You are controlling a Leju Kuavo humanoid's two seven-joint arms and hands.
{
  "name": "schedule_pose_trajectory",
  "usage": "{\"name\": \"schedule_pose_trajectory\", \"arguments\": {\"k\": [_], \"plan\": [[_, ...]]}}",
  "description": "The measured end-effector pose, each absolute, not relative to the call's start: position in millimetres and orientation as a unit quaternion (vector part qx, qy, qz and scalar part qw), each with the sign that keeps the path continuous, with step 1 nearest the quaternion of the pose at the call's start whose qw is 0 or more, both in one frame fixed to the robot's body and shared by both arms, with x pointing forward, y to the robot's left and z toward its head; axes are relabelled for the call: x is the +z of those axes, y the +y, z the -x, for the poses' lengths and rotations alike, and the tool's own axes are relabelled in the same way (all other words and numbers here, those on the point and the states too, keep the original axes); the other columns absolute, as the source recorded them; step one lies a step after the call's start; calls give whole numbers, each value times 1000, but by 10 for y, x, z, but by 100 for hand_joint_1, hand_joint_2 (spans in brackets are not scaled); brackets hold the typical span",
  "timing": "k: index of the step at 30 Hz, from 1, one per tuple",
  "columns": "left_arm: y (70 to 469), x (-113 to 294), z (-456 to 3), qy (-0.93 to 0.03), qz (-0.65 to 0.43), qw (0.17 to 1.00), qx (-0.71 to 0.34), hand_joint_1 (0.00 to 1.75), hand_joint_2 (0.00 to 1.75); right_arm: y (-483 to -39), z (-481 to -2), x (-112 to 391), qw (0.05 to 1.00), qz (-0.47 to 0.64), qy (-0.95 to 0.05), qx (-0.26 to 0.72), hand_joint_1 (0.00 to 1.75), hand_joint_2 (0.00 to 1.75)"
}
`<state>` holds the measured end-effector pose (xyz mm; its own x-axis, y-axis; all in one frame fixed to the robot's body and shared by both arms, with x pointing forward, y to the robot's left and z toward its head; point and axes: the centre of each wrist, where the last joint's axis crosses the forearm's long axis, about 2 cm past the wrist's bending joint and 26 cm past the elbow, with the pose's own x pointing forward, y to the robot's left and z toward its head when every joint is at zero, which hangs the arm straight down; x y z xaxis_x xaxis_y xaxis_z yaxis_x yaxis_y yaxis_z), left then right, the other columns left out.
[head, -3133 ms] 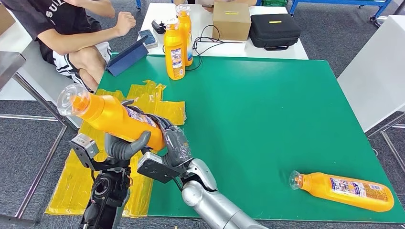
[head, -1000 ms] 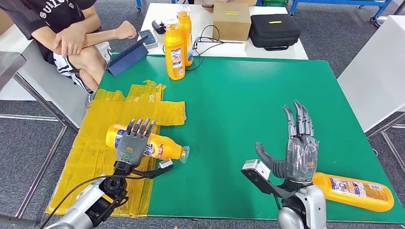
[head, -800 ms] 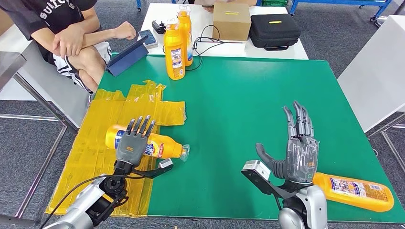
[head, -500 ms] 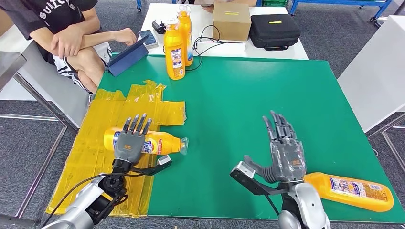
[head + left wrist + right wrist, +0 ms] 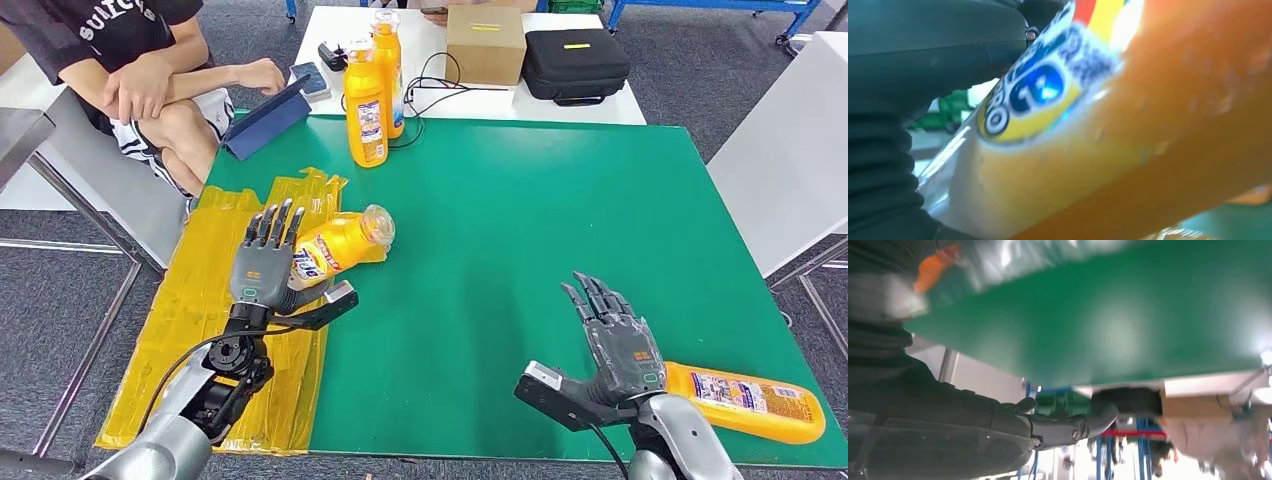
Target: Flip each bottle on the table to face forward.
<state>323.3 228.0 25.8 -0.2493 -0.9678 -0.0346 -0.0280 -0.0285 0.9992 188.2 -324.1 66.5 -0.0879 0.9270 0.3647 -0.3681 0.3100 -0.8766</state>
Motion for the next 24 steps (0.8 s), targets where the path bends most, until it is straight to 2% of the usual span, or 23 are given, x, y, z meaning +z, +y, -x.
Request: {"name": "schedule_pose_trajectory", "arguments": {"k": [1, 2, 5, 6, 9, 15, 24], "plan": [[2255, 279, -3249, -569, -438, 423, -553, 0, 0, -3327, -1865, 650, 627, 260, -518, 521, 0, 0], [2228, 300, -3266, -580, -429, 427, -545, 0, 0, -3445, -1840, 626, 634, 252, -513, 520, 0, 0], [2156, 345, -3298, -601, -413, 439, -524, 0, 131, -3944, -1726, 506, 660, 243, -485, 520, 0, 0], [2138, 353, -3302, -605, -410, 443, -519, 0, 175, -4145, -1684, 462, 670, 247, -469, 519, 0, 44], [2075, 368, -3304, -616, -401, 453, -504, 0, 175, -4739, -1582, 365, 703, 279, -413, 506, 0, 175], [1876, 405, -3291, -634, -383, 462, -488, 0, 175, -5558, -1389, 231, 758, 355, -309, 451, 0, 175], [1740, 442, -3285, -648, -369, 468, -475, 0, 175, -5887, -1364, 161, 816, 366, -220, 390, 0, 175]]}}
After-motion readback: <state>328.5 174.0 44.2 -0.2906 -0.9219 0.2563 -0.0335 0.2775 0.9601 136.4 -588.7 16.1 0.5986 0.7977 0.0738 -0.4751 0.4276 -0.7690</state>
